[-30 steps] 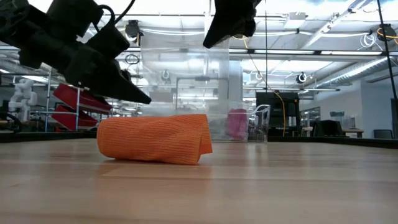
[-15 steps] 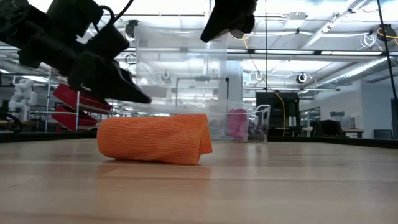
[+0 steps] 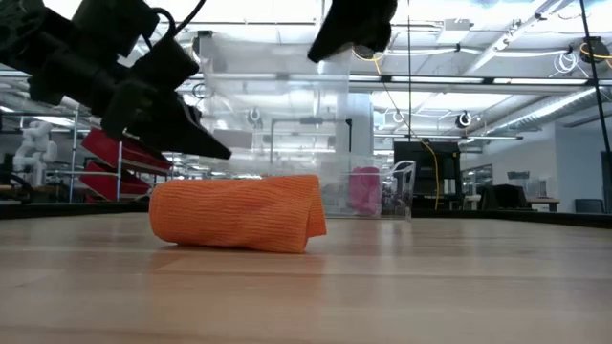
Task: Roll bandage
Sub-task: Put the orange bandage into the zip bag
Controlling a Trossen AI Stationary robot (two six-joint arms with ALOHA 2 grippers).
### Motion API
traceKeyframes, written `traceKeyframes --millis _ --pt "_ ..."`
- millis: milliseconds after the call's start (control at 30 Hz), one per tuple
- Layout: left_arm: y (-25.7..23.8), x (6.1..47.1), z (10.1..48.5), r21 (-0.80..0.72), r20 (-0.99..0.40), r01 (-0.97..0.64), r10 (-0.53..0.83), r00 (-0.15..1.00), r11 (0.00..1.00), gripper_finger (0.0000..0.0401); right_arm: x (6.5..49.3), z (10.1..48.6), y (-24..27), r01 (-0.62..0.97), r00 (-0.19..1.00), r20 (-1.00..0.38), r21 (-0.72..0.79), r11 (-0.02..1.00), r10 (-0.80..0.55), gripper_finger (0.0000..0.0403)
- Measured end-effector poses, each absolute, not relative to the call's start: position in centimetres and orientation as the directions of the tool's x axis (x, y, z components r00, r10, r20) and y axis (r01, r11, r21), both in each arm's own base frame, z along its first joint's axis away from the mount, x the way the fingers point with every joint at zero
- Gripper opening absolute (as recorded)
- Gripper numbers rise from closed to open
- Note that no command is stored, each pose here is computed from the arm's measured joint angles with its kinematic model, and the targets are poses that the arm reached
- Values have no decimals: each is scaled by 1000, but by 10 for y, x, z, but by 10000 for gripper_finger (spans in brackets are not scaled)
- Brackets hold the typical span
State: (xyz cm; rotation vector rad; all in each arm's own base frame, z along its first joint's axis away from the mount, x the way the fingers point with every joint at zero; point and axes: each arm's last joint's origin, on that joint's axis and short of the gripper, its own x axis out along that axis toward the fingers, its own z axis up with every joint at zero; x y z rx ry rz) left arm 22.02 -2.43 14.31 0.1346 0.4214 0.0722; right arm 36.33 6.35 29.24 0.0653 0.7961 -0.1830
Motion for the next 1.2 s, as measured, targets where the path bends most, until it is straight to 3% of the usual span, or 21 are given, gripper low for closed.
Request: traceKeyframes --millis 100,233,400,533,633,733,800,867,1200 --pt "-24 217 137 117 -463 -43 93 882 992 10 362 274 61 169 668 -736 7 986 -109 0" --pt "-15 215 132 69 -519 -132 149 842 989 4 362 243 50 135 693 -718 48 990 -60 0" --pt "-7 215 131 -9 -522 -191 158 838 981 2 362 219 50 57 805 -592 1 998 -45 20" --pt "-2 215 131 -33 -522 -226 176 835 974 2 358 215 54 172 783 -567 -195 966 -254 61" --pt "4 214 130 -85 -519 -262 182 835 961 1 350 213 58 287 697 -518 -431 855 -495 96" --pt "9 214 132 -234 -470 -236 102 877 943 1 338 214 69 298 585 -392 -711 637 -711 124" --pt "13 217 141 -356 -364 -172 34 931 918 1 331 215 77 267 527 -304 -827 495 -794 137" --pt "17 221 152 -443 -252 -79 -40 967 893 1 327 216 88 257 530 -266 -854 452 -805 146" --pt "10 224 166 -565 -106 -6 -66 992 825 0 305 221 164 278 751 -290 -676 682 -594 145"
